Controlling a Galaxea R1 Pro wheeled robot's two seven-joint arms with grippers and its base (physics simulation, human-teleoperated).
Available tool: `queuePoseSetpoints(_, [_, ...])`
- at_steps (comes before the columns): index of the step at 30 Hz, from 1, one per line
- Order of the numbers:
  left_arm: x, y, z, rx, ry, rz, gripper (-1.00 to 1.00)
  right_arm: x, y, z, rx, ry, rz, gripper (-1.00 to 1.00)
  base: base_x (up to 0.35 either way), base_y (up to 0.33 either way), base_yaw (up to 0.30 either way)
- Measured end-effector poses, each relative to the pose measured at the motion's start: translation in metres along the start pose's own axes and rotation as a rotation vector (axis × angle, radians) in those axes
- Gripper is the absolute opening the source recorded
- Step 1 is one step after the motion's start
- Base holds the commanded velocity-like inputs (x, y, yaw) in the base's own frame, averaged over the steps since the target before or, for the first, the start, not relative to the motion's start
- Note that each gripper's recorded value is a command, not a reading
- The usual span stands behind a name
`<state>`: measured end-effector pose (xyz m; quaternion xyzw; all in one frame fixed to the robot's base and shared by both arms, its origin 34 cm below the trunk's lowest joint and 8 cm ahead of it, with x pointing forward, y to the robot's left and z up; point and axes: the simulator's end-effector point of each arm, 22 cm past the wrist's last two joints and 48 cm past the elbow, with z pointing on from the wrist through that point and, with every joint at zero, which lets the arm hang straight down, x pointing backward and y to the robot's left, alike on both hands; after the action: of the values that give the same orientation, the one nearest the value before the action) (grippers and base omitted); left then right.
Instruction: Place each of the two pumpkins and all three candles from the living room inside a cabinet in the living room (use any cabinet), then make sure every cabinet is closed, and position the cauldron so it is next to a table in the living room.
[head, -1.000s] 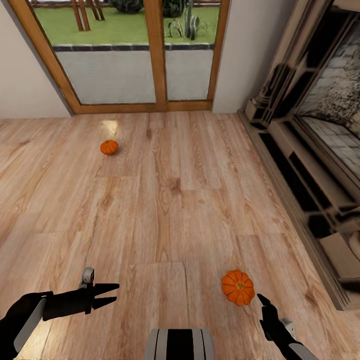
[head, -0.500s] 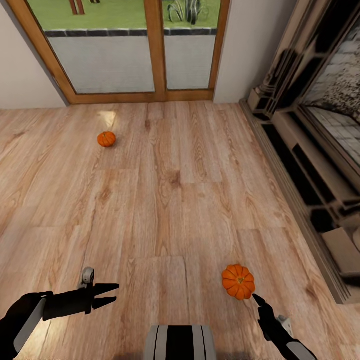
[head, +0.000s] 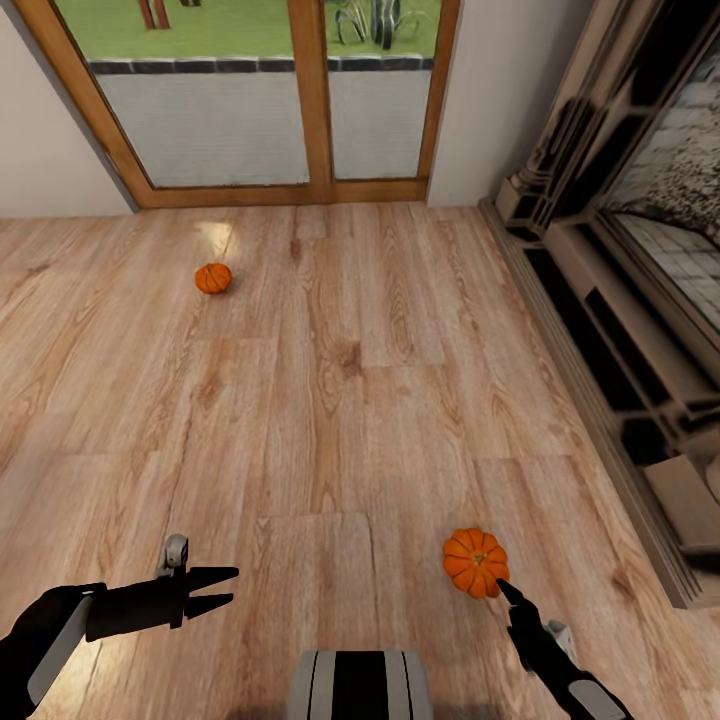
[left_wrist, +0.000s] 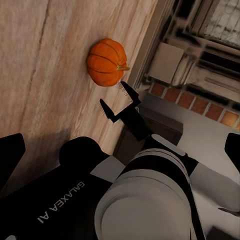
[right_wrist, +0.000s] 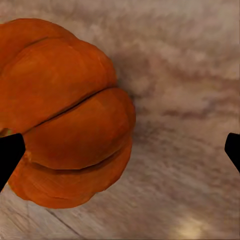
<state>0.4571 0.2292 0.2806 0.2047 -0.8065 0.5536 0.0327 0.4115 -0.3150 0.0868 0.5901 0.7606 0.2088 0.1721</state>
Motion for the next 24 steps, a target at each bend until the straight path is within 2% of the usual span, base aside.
queuePoseSetpoints(6, [0.0000, 0.0000, 0.0000, 0.000, 0.000, 0.000, 1.00, -0.0002, 0.0086, -0.0002, -0.039, 0.000, -0.002, 1.00, 0.000, 0.000, 0.000])
queuePoseSetpoints(10, [0.0000, 0.0000, 0.0000, 0.000, 0.000, 0.000, 1.00, 0.0001, 0.0097, -0.0002, -0.044, 0.000, -0.002, 1.00, 0.011, 0.000, 0.000])
queuePoseSetpoints(16, [0.0002, 0.0001, 0.0004, 0.000, 0.000, 0.000, 1.00, 0.0001, 0.0099, -0.0001, -0.045, -0.001, -0.002, 1.00, 0.149, 0.000, 0.000])
queuePoseSetpoints(24, [0.0002, 0.0003, 0.0001, -0.001, 0.001, 0.000, 1.00, 0.0021, 0.0100, 0.0003, -0.044, 0.001, -0.002, 1.00, 0.014, 0.000, 0.000])
